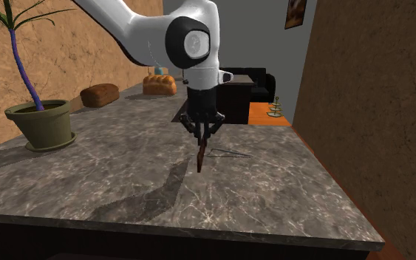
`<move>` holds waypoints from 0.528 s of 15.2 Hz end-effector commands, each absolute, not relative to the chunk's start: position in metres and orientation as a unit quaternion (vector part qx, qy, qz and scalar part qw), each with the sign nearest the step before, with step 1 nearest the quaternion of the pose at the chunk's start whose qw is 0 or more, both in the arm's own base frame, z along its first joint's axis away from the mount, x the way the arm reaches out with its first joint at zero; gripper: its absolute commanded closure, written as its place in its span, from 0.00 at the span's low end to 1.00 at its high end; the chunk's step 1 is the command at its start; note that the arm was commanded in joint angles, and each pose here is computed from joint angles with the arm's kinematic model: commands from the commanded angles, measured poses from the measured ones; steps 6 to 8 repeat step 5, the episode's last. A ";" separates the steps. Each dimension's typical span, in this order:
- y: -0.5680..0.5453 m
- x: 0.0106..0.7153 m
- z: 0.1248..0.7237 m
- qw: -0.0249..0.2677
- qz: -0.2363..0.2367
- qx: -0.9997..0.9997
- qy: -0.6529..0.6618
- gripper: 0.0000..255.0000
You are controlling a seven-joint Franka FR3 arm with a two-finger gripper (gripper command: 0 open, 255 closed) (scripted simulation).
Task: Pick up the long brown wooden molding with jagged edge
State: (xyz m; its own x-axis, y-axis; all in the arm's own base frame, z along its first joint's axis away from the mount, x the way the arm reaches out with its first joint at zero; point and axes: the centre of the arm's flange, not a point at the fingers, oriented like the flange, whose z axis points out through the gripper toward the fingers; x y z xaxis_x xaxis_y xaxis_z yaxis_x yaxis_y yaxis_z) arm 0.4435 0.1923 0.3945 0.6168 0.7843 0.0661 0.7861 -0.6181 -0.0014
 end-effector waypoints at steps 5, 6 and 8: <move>0.193 0.444 0.416 0.015 -0.029 -0.899 -0.437 1.00; 0.193 0.444 0.416 0.015 -0.029 -0.899 -0.437 1.00; 0.193 0.444 0.416 0.015 -0.029 -0.899 -0.437 1.00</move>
